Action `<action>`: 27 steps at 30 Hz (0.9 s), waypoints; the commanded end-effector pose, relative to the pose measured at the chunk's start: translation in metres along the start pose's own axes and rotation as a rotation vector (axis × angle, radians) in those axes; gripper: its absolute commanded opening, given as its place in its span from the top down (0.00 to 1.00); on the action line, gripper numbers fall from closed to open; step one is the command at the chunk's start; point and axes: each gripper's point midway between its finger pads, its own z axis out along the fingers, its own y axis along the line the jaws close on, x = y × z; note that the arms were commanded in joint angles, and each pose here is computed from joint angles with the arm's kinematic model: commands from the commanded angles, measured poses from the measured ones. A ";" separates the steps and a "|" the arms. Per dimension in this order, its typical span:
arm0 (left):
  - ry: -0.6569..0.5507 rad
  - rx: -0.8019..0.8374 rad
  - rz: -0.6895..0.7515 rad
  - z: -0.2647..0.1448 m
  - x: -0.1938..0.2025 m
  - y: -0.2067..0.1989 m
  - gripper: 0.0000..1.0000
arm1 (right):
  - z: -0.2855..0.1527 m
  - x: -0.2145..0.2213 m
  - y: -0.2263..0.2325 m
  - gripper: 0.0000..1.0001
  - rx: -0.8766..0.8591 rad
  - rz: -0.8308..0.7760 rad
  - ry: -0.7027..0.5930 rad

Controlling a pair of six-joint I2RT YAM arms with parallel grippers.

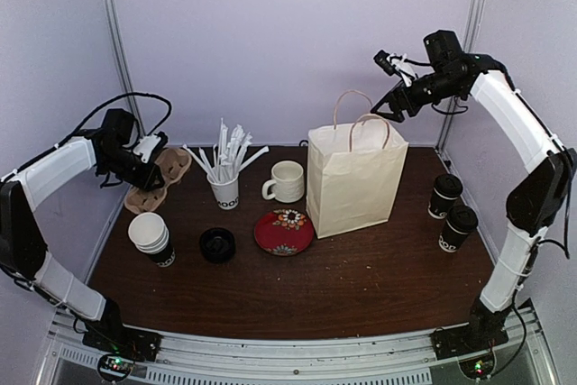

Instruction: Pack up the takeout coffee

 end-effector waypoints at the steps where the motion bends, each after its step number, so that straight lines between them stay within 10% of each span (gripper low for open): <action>1: -0.063 -0.021 -0.007 -0.027 -0.016 -0.001 0.74 | 0.025 -0.013 -0.001 0.20 -0.006 -0.049 -0.004; 8: -0.198 0.027 0.024 -0.081 -0.052 -0.019 0.74 | 0.042 -0.032 -0.002 0.35 -0.038 -0.042 -0.065; 14: -0.289 0.087 0.124 -0.126 -0.091 -0.055 0.74 | 0.033 -0.030 0.018 1.00 -0.075 -0.084 -0.041; 27: -0.605 0.497 0.377 -0.211 -0.154 -0.222 0.74 | -0.027 0.009 0.105 1.00 -0.191 -0.127 0.003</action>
